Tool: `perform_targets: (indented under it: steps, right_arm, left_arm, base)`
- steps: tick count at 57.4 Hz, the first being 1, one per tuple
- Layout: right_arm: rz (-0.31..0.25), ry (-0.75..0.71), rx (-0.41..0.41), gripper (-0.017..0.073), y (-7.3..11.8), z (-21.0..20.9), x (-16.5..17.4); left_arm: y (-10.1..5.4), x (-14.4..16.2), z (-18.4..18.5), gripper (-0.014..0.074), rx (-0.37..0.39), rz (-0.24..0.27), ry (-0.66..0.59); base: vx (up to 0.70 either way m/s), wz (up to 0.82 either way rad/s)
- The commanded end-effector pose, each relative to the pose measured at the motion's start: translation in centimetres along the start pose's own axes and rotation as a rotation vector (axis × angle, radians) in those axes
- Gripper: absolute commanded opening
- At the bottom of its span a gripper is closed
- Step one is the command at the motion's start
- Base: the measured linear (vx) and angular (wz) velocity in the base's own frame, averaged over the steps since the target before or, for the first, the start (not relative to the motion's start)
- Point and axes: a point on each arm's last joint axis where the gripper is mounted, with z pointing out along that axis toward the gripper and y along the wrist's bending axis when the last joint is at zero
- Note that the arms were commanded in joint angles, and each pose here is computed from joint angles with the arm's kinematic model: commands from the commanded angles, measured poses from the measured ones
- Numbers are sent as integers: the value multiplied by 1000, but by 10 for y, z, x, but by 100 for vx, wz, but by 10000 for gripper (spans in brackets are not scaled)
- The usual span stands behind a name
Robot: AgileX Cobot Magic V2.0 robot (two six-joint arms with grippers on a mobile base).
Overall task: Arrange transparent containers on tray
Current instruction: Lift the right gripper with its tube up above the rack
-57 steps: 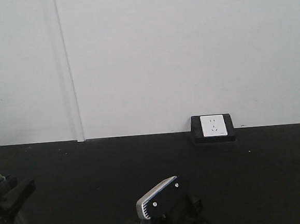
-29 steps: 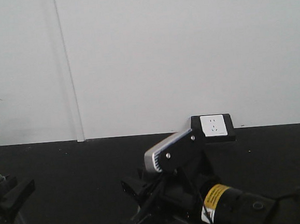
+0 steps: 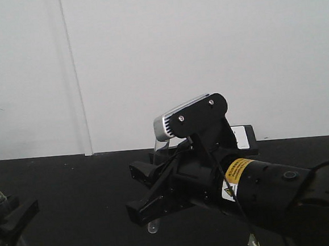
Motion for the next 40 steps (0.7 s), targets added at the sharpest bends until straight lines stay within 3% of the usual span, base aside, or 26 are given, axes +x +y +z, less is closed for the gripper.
perform_targets:
  steps: [1, 40]
  right_arm:
    - [-18, -144, -3, 37, 0, -14, -28]
    - [-24, -144, -3, 38, 0, -14, -28]
  left_arm:
    - [-3, -20, -2, 55, 16, -38, -104]
    - [-4, -24, -2, 55, 29, -33, -152]
  base:
    - [0, 0]
    - [0, 0]
